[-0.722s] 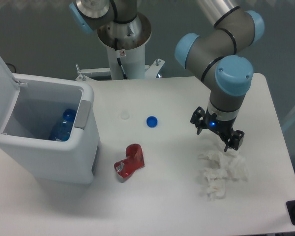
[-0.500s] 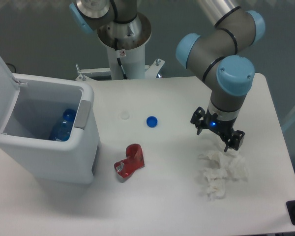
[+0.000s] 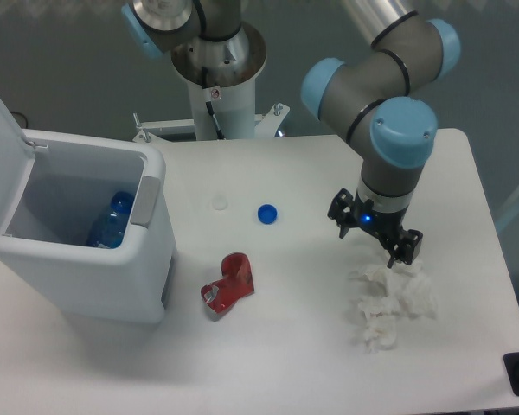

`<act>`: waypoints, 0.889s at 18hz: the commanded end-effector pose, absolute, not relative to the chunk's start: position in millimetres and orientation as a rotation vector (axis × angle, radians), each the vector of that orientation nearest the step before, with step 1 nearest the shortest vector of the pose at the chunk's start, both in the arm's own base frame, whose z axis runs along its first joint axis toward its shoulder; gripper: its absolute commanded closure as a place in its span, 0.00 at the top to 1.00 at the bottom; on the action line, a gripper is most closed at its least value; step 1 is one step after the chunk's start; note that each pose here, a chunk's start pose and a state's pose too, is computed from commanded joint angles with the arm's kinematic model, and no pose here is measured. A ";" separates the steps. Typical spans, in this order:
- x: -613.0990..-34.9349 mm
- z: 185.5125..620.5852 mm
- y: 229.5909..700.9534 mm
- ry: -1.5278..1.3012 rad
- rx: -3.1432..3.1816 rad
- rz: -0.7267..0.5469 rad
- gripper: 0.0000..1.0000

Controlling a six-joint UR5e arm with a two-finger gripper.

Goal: Close the trash can

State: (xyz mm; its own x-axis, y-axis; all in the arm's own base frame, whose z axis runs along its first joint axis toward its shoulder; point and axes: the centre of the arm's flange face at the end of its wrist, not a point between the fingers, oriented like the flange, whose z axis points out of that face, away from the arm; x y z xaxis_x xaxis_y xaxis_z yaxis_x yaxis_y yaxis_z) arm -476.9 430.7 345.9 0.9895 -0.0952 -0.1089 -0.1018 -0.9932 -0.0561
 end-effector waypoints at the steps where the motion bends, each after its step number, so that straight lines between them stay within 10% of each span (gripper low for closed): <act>1: -471.9 351.2 432.4 0.137 -3.066 0.172 1.00; 7: -428.9 410.5 444.5 -0.013 -2.970 0.261 0.99; 13: -342.0 469.7 476.0 -0.194 -2.823 0.221 0.19; 16: -312.8 507.5 475.3 -0.264 -2.706 0.171 0.09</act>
